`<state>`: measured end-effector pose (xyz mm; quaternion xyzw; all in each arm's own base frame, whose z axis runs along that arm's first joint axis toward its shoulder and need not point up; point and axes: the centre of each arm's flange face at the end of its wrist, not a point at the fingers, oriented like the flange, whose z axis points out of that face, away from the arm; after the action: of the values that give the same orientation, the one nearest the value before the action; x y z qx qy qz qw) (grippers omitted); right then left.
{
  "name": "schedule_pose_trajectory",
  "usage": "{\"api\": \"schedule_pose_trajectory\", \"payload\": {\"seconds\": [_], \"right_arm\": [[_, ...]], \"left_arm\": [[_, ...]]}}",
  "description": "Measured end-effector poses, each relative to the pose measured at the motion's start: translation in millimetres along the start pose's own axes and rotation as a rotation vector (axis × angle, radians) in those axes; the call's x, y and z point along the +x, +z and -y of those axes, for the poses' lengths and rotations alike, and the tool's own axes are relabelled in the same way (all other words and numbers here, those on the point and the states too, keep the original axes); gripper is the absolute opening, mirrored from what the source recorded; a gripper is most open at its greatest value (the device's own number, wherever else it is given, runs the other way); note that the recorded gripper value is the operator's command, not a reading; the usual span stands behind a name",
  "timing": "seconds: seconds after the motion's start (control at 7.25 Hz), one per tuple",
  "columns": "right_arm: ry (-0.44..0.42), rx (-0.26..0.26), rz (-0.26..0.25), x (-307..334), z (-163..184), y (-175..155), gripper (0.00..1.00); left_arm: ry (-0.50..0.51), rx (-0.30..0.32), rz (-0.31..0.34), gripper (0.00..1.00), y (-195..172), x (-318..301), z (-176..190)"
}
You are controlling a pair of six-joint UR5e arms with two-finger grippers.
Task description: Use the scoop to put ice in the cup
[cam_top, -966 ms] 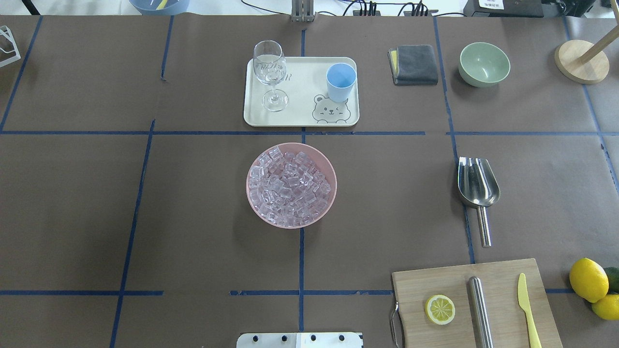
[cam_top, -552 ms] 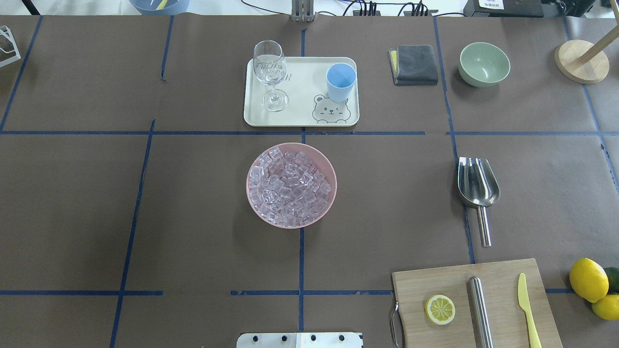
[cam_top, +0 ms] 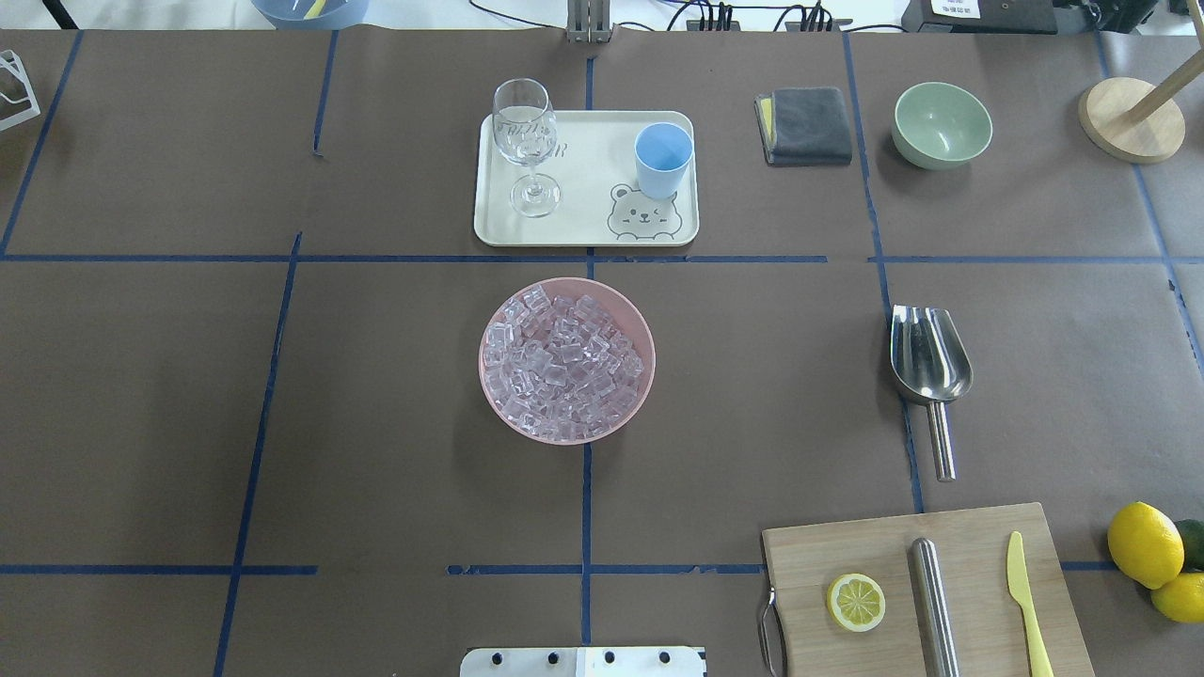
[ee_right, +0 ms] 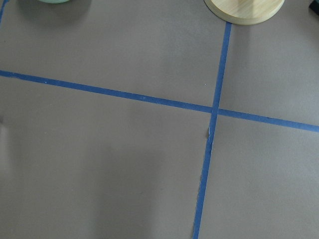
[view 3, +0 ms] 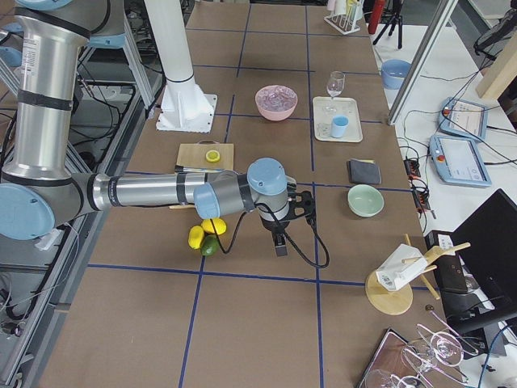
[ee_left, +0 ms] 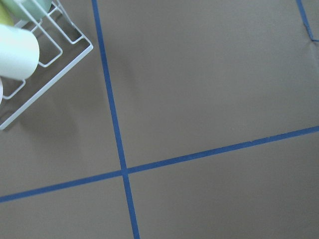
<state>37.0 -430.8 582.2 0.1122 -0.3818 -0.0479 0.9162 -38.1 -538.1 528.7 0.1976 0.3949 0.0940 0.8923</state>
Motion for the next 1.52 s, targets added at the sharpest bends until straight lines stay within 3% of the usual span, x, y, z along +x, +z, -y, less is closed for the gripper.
{"api": "schedule_pose_trajectory", "payload": {"seconds": [0.55, 0.83, 1.1, 1.52], "right_arm": [[-0.020, 0.016, 0.004, -16, 17, -2, 1.00], [-0.042, 0.013, 0.007, -43, 41, 6, 1.00], [-0.034, 0.011, 0.017, -72, 62, 14, 1.00], [-0.008, 0.012, 0.038, -104, 80, 18, 1.00]], "left_arm": [[0.097, 0.118, -0.077, 1.00, 8, 23, 10], [0.276, 0.198, -0.135, 1.00, 28, 65, 10], [0.495, 0.244, -0.253, 1.00, 66, 147, 18], [0.653, 0.268, -0.382, 1.00, 113, 256, 24]]}}
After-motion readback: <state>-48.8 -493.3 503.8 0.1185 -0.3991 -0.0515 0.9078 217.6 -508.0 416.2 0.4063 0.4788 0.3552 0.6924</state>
